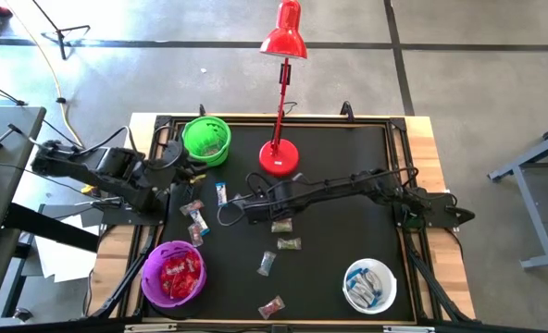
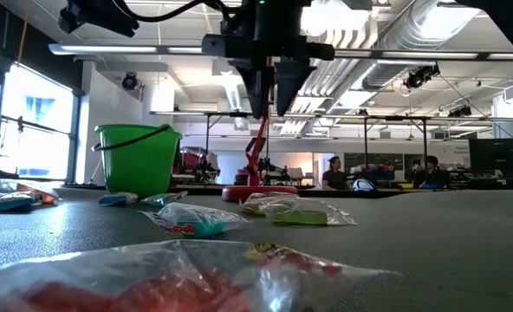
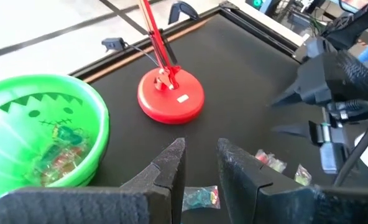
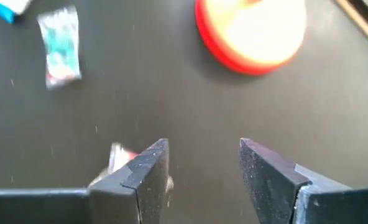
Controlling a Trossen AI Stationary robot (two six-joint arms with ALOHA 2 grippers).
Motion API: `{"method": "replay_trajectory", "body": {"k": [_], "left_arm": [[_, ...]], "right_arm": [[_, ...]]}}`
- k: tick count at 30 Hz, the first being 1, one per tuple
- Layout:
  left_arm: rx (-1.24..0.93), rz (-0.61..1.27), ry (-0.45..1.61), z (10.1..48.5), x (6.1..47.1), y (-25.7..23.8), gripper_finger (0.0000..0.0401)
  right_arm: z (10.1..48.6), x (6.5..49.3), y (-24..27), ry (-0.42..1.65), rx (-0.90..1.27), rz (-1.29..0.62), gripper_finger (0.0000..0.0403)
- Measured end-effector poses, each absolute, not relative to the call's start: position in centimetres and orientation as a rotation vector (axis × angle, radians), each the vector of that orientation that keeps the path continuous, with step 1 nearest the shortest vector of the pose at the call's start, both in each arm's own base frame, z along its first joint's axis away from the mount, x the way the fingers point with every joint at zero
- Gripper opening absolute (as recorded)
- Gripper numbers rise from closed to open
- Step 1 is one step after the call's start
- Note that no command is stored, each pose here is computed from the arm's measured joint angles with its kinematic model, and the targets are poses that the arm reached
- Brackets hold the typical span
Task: Sort candy
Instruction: Put the red gummy into the green bucket
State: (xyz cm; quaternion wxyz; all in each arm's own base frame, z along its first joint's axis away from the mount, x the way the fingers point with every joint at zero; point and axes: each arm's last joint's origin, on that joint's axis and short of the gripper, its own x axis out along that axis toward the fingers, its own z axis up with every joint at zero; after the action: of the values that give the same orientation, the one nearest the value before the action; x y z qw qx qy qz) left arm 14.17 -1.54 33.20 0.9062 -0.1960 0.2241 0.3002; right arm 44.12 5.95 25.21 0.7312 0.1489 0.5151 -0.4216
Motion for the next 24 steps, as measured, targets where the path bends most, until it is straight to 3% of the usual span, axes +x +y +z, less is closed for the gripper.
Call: {"method": "replay_trajectory", "body": {"k": [17, 24], "left_arm": [[-0.413, 0.508, 0.546, 33.1, 14.3, -1.3, 0.0076], [-0.420, 0.473, 0.543, 33.4, 13.2, -0.9, 0.0076]], "right_arm": [[26.0, 48.4, 4.6, 0.848, 0.239, -0.695, 0.0192], [23.0, 50.7, 4.3, 0.710, 0.311, -0.575, 0.0192]]}}
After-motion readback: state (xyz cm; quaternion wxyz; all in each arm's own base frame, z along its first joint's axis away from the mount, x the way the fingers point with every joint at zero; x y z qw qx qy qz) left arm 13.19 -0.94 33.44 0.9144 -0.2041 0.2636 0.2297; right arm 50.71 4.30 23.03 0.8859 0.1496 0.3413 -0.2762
